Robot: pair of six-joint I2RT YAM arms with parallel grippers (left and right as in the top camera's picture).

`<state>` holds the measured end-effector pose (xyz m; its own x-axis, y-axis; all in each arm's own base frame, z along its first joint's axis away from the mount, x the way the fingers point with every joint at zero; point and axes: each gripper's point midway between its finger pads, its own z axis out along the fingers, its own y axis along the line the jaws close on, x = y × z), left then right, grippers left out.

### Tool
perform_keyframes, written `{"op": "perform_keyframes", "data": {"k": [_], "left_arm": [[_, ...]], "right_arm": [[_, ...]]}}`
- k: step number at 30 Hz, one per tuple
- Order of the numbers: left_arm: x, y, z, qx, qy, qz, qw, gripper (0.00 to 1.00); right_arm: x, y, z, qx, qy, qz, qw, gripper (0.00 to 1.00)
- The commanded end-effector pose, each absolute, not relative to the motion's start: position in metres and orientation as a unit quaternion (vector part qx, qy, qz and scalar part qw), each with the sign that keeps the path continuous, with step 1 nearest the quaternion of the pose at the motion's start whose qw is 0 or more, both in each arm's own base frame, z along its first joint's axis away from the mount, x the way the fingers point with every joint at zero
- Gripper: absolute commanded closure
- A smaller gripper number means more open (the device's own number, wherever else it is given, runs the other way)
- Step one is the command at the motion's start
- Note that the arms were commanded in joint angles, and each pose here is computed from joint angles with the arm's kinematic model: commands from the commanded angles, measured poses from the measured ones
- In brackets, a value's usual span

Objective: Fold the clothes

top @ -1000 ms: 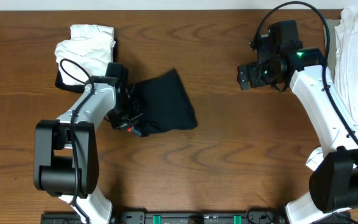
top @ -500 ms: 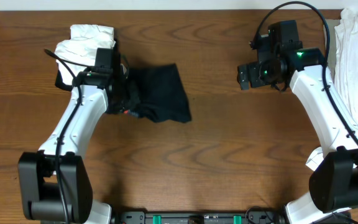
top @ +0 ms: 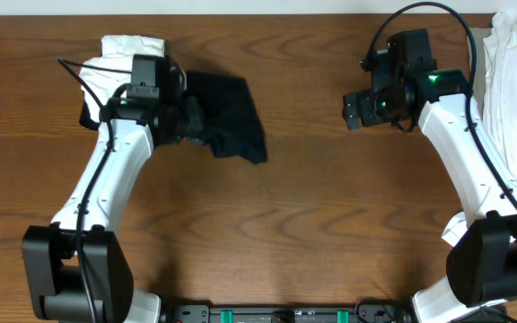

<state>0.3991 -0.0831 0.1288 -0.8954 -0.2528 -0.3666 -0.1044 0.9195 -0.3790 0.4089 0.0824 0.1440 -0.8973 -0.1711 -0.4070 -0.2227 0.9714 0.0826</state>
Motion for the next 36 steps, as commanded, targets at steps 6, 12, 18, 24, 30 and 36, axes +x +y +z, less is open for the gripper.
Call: {"op": "perform_keyframes", "data": {"k": [6,12,18,24,30,36], "left_arm": [[0.395,-0.086,0.141,-0.114,0.954,-0.189,0.203,0.94],[0.369,-0.087,0.114,-0.154,0.962,-0.181,0.134,0.94],[0.338,-0.085,0.075,-0.193,0.965,-0.161,0.070,0.94],[0.303,-0.081,0.033,-0.227,0.963,-0.144,0.014,0.94],[0.299,-0.080,0.026,-0.226,0.963,-0.144,0.012,0.67],[0.304,-0.080,0.027,-0.225,0.963,-0.147,0.023,0.43]], "right_arm": [[0.408,0.080,0.140,-0.092,0.974,0.063,0.198,0.01],[0.408,0.080,0.140,-0.092,0.974,0.063,0.198,0.01],[0.408,0.080,0.140,-0.092,0.974,0.063,0.198,0.01],[0.408,0.080,0.140,-0.092,0.974,0.063,0.198,0.01],[0.408,0.080,0.140,-0.092,0.974,0.063,0.198,0.01],[0.408,0.080,0.140,-0.092,0.974,0.063,0.198,0.01]]}}
